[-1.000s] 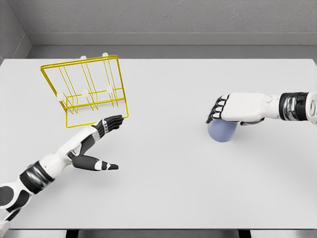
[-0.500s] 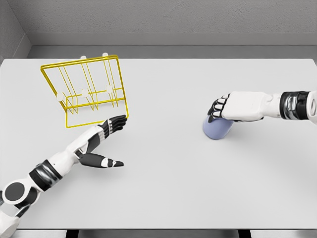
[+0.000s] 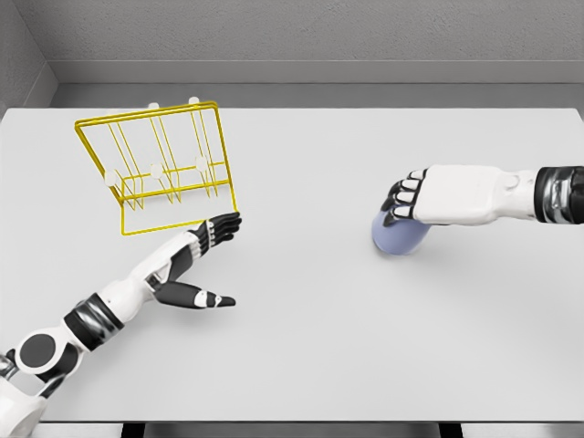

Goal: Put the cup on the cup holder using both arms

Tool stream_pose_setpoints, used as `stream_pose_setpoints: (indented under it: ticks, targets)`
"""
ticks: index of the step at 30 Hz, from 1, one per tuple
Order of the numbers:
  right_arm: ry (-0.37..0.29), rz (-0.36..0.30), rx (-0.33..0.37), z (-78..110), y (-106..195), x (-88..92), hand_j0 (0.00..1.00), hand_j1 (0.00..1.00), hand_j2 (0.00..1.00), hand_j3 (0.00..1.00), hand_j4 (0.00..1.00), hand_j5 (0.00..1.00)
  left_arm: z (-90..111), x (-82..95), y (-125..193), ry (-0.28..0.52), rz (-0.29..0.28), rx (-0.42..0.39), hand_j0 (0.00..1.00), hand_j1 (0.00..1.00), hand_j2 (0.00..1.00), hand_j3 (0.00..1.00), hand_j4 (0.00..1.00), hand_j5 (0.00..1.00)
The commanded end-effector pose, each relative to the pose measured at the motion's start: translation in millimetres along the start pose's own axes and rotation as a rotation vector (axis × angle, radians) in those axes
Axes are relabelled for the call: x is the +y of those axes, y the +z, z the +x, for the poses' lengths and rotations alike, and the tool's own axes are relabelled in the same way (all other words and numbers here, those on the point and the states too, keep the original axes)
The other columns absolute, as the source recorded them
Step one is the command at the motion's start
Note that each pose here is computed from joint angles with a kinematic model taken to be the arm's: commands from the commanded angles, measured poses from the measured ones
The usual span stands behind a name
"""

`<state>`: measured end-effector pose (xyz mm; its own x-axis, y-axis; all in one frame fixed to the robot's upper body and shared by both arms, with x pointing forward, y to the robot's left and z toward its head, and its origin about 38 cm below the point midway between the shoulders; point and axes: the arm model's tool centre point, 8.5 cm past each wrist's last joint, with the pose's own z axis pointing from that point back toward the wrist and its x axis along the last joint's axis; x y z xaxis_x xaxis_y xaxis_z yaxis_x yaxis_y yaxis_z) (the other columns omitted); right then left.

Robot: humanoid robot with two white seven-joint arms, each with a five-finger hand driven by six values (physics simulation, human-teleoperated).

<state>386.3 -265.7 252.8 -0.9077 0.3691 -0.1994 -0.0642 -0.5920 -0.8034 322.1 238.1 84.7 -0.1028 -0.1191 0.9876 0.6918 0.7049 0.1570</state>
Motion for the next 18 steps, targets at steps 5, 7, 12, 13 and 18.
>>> stream_pose_setpoints:
  ticks: [5,7,12,13,18]
  targets:
    - [-0.008,-0.013,-0.018,3.2,-6.1,-2.8,0.61,0.61,0.61,0.61,0.61,0.61,-3.1,-6.8,-6.8,0.022,-0.01,0.023,1.0,1.0,1.0,1.0,1.0,1.0]
    - [-0.008,-0.01,-0.018,3.1,-5.5,-2.0,0.61,0.61,0.61,0.61,0.61,0.61,-2.1,-6.4,-7.8,0.022,-0.009,0.02,1.0,1.0,1.0,1.0,1.0,1.0]
    - [-0.025,-0.005,-0.12,27.7,-38.6,4.6,0.61,0.61,0.61,0.61,0.61,0.61,-2.8,-7.9,-9.7,0.026,-0.01,0.019,1.0,1.0,1.0,1.0,1.0,1.0]
    - [-0.024,-0.016,-0.128,29.2,-41.8,1.6,0.61,0.61,0.61,0.61,0.61,0.61,-4.2,-7.3,-9.2,0.026,-0.007,0.023,1.0,1.0,1.0,1.0,1.0,1.0]
    - [-0.005,-0.078,-0.137,26.2,-45.9,-21.9,0.62,0.62,0.62,0.62,0.62,0.62,-4.0,-7.4,-9.6,0.026,-0.009,0.022,1.0,1.0,1.0,1.0,1.0,1.0]
